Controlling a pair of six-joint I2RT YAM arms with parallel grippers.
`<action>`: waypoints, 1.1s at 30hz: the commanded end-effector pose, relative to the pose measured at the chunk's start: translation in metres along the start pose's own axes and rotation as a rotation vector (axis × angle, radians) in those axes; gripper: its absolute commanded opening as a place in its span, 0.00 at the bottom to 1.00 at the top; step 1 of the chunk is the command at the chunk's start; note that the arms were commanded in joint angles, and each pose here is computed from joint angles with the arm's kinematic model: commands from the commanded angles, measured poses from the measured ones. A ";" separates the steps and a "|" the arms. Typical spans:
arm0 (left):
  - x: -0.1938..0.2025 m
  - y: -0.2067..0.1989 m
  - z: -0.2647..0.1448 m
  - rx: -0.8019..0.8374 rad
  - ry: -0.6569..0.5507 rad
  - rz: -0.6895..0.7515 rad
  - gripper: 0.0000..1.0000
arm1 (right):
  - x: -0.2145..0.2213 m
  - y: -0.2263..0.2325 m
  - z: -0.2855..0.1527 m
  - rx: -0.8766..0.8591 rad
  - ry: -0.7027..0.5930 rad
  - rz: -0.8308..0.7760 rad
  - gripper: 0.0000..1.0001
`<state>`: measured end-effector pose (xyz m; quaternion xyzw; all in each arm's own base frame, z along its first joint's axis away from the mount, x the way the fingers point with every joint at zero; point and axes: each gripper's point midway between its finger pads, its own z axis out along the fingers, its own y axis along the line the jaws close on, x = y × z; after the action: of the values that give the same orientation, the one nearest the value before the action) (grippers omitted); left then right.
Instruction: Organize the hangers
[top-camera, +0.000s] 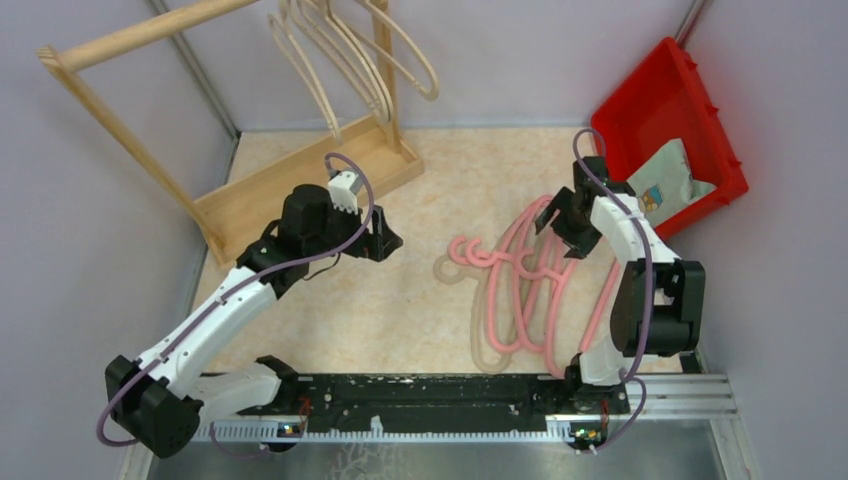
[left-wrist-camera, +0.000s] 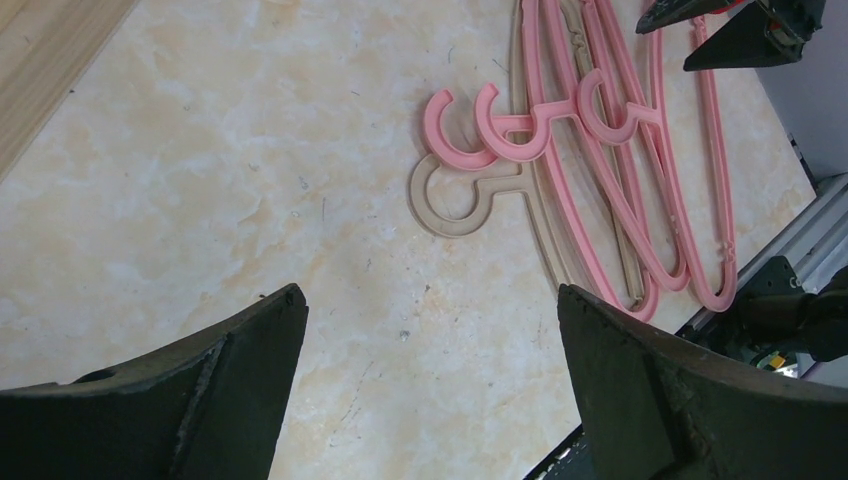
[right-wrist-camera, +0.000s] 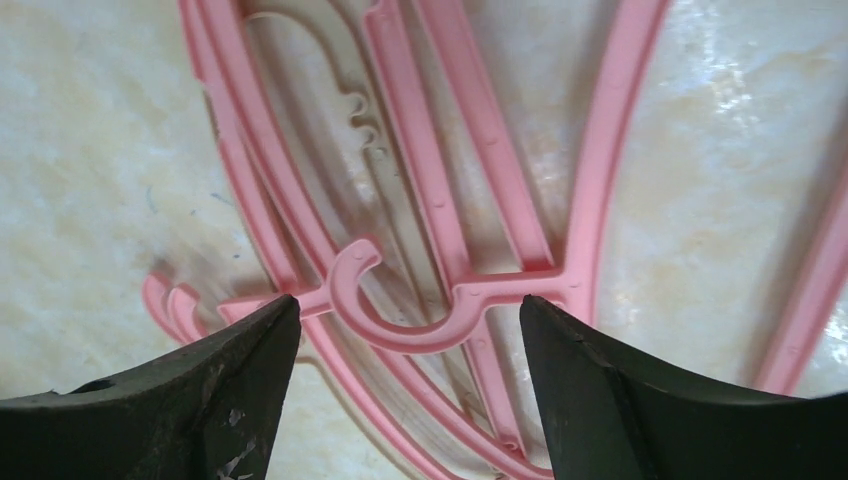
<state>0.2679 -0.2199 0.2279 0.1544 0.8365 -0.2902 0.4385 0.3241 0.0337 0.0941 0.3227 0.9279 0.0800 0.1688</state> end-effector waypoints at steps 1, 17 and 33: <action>-0.006 -0.011 0.008 0.062 -0.030 0.014 1.00 | -0.012 -0.027 -0.008 0.144 -0.077 0.000 0.80; 0.007 -0.006 0.007 0.057 -0.007 0.053 1.00 | -0.017 -0.089 0.048 0.398 -0.054 0.058 0.68; 0.004 0.001 0.005 0.013 -0.009 0.051 1.00 | -0.022 -0.068 0.049 0.282 -0.021 0.059 0.00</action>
<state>0.2696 -0.2221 0.2107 0.1705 0.8367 -0.2844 0.4358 0.3206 -0.0356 0.0222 0.3690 0.9184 -0.0768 0.1206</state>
